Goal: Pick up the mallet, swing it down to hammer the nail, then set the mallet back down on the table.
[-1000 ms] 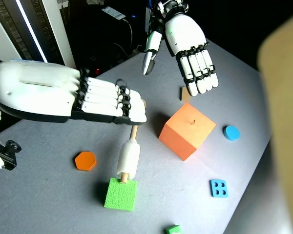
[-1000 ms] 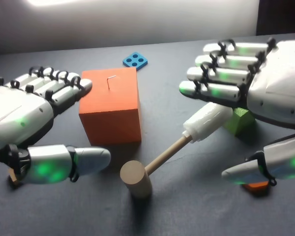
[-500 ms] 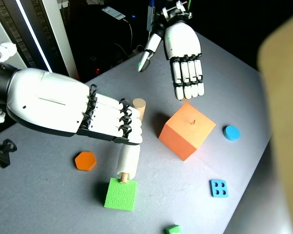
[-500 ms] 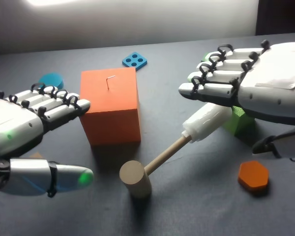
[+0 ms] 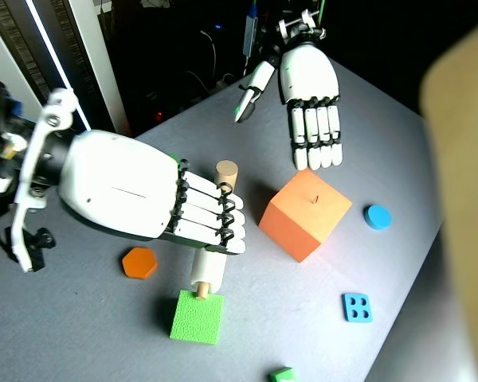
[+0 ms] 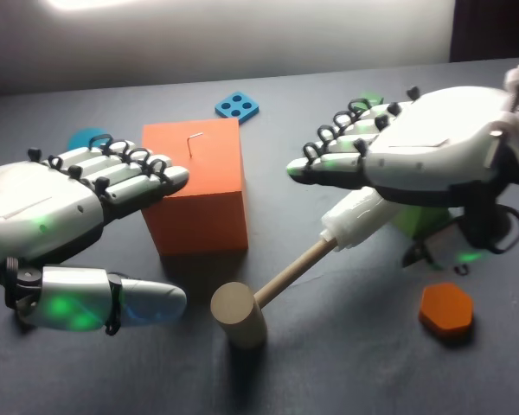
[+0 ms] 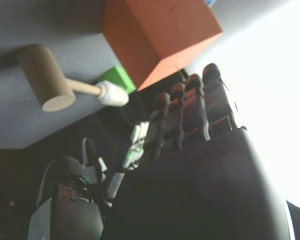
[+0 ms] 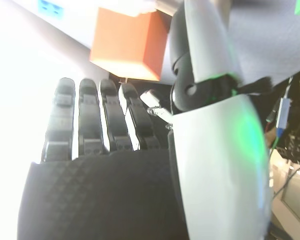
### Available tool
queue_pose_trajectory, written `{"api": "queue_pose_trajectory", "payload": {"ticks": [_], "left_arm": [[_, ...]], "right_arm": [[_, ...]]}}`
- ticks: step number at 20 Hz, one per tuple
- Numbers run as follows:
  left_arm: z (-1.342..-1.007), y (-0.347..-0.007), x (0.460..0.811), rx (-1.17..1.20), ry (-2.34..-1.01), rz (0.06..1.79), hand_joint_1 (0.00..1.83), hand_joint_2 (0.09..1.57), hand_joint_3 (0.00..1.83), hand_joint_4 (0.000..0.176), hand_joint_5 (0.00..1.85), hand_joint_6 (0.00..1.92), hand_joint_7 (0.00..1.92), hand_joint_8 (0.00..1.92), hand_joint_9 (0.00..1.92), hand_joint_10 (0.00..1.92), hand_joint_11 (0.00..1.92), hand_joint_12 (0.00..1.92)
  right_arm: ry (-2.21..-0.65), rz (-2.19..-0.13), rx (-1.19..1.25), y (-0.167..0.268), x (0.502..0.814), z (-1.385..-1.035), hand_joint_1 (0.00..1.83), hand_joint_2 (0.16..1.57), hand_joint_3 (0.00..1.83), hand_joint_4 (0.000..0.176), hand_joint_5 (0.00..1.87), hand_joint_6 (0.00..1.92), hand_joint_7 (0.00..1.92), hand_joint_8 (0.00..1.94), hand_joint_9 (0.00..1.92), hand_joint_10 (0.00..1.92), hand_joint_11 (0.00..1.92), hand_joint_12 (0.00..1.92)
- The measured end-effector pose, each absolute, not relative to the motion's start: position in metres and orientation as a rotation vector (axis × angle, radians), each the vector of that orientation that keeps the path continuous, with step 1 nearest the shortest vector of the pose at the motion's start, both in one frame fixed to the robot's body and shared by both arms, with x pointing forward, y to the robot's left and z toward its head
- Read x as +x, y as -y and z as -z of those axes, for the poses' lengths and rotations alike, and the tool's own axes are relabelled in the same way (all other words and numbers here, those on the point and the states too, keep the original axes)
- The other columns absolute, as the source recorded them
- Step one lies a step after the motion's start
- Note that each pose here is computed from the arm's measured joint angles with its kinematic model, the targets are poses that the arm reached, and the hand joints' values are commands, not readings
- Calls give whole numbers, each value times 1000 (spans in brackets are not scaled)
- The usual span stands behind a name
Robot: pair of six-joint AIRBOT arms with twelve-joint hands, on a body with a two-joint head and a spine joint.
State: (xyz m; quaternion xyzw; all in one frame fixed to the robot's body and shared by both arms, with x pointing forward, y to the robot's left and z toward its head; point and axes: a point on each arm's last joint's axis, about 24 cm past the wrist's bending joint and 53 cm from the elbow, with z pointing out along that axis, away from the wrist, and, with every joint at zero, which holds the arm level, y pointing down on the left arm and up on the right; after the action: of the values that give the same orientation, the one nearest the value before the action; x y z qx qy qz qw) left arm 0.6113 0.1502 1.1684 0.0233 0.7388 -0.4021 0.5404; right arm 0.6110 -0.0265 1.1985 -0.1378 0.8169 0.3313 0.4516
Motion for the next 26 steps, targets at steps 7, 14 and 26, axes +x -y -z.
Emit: {"api": "queue_pose_trajectory", "payload": {"ticks": [7,14,26], "left_arm": [[-1164,-153,615,64,-1762,942,0,1090,12,0,27,7,4,0,0,0,0,0],[-1159,-157,621,81,-1774,916,0,1098,9,0,29,6,5,2,0,0,0,0],[-1154,-152,629,89,-1769,916,0,1125,13,0,55,7,27,6,12,4,3,1]], "right_arm": [[-2073,-829,-279,10,633,-1189,1188,975,0,0,0,0,0,0,0,0,0,0],[-2095,-822,-248,2,654,-1176,1171,991,4,0,0,0,0,0,0,0,0,0],[-2158,-771,-247,-3,673,-1129,1193,940,0,0,0,0,0,0,0,0,1,0]]}}
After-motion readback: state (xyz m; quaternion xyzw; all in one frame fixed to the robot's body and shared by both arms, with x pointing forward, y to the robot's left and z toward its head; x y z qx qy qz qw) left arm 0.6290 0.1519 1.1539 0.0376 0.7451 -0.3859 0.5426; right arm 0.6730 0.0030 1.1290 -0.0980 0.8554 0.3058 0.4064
